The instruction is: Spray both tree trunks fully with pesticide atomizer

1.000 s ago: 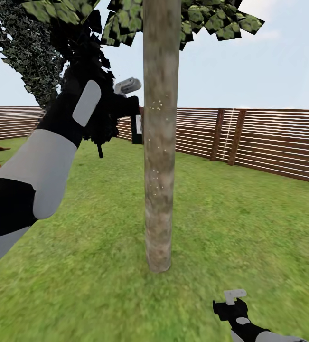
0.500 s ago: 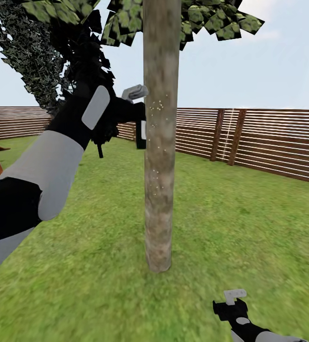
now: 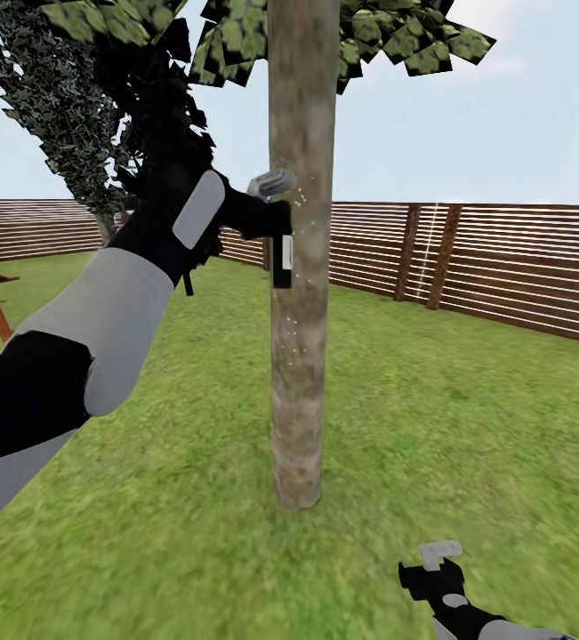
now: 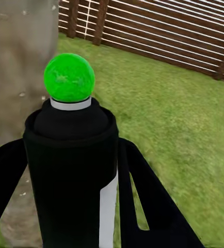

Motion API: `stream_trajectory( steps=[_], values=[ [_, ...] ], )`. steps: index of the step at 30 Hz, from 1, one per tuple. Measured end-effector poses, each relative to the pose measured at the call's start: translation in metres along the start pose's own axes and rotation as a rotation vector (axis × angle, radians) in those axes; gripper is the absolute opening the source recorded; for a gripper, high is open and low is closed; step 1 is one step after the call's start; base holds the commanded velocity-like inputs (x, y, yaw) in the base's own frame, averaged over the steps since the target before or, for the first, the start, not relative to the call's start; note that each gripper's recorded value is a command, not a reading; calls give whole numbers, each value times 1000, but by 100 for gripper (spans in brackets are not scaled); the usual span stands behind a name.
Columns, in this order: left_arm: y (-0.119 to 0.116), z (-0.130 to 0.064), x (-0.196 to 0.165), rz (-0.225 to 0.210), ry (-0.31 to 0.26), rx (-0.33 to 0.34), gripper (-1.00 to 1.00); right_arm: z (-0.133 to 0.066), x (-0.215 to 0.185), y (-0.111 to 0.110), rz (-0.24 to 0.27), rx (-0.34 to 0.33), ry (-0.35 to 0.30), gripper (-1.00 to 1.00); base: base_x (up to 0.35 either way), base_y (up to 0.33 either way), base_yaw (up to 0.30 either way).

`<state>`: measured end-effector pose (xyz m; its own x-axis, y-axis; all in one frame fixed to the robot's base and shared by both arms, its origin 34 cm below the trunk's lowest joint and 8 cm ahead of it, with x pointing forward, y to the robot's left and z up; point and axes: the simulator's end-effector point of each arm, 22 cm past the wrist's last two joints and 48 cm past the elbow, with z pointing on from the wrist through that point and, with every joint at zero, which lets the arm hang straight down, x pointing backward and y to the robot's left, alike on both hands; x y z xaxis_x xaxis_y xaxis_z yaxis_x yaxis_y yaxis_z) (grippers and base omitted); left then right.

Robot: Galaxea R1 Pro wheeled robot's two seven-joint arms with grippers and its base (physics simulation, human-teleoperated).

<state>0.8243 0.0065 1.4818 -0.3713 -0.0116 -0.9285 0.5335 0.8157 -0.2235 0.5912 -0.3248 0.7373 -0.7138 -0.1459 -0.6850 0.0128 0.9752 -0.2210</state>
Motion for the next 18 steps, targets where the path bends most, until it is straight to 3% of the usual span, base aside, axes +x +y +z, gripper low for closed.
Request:
stream_trajectory(
  steps=[8, 12, 16, 18],
  values=[
    [62, 41, 43, -93, -13, -97, -100, 0, 0, -1, 1, 1, 0, 100, 0, 0, 0],
    [64, 44, 48, -99, -11, -96, -100, 0, 0, -1, 1, 1, 0, 100, 0, 0, 0],
    [27, 45, 44, -99, -21, 68, -100, 0, 0, 0, 1, 1, 0, 100, 0, 0, 0],
    [19, 45, 46, -99, -18, 109, -100, 0, 0, 0, 1, 1, 0, 100, 0, 0, 0]
  ],
)
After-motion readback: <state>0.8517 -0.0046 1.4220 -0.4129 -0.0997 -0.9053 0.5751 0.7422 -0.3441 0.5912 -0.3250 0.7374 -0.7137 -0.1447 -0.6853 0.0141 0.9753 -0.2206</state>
